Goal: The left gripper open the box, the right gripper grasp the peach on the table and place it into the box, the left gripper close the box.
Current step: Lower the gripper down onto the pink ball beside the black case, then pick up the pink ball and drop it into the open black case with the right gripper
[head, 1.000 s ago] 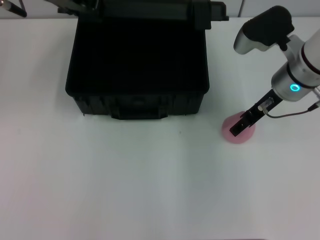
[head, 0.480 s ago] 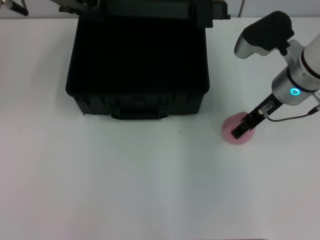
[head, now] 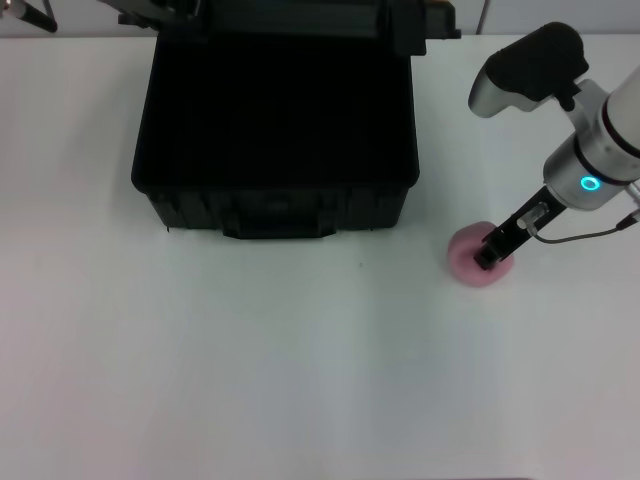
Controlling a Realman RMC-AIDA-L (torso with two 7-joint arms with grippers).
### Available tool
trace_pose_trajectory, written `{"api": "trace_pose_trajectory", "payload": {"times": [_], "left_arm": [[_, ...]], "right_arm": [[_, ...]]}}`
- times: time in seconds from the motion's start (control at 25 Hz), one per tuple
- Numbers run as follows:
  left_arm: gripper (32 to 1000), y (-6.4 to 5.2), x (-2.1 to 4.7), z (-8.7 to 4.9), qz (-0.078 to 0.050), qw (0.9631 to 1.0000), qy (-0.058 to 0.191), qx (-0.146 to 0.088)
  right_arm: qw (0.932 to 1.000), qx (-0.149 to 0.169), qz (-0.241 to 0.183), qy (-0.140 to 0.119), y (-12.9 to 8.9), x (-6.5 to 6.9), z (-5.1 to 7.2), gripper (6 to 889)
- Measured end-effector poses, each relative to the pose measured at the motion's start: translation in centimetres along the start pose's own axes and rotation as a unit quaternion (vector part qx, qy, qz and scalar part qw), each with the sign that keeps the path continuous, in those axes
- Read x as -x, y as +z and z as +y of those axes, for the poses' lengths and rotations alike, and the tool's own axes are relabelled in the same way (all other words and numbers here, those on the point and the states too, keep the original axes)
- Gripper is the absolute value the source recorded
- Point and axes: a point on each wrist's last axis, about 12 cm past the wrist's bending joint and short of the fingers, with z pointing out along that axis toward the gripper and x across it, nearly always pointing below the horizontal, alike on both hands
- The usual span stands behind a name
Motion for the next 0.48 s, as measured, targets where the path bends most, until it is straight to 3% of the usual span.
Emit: {"api": "trace_pose_trajectory", "payload": {"times": [0.24, 0.32, 0.48], "left_arm": [[383, 0.01, -0.04, 0.0, 0.001, 1.0, 0.0, 0.0], [383, 0.01, -0.06, 0.0, 0.002, 1.0, 0.0, 0.0], [383, 0.01, -0.09, -0.01, 0.004, 1.0, 0.0, -0.001]], "right_arm": [[1.0, 0.001, 0.0, 0.0, -0.23, 0.17, -0.06, 384], [1.0, 0.0, 0.0, 0.0, -0.33, 0.25, -0.09, 152], [1.0, 0.003, 0.001, -0.001, -0.47, 0.32, -0.05, 89]]}}
